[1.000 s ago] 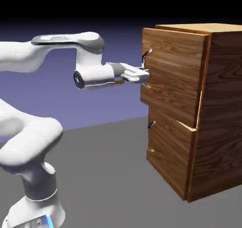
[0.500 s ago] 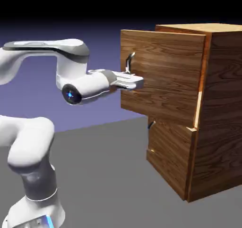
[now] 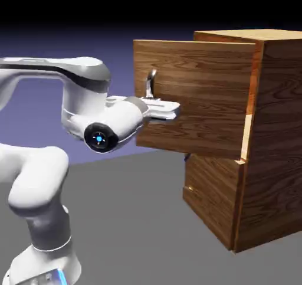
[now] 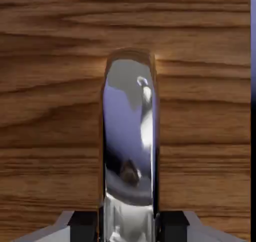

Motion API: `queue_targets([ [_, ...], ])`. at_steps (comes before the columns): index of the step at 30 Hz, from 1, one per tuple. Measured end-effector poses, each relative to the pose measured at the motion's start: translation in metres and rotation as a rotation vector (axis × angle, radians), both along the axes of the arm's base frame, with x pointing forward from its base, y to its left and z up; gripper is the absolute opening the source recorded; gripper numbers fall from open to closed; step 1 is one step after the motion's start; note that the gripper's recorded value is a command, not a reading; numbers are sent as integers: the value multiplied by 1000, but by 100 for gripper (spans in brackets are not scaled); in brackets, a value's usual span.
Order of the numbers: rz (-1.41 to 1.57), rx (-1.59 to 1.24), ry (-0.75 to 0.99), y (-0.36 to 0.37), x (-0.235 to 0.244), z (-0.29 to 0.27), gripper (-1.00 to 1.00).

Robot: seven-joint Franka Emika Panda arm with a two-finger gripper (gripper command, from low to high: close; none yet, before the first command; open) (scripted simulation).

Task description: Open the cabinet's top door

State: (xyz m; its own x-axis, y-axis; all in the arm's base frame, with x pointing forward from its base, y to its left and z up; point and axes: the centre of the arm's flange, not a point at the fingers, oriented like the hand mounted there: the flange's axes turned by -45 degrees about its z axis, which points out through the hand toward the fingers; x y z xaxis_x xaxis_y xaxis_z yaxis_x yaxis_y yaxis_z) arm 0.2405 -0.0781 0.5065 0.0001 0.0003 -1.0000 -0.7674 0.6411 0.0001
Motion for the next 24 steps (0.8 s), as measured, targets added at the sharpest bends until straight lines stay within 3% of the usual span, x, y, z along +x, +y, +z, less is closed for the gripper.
queue_targets([
  [22, 614, 0, 0, -179, 22, 0, -100],
  [23, 634, 0, 0, -184, 24, 0, 100],
  [24, 635, 0, 0, -184, 24, 0, 100],
])
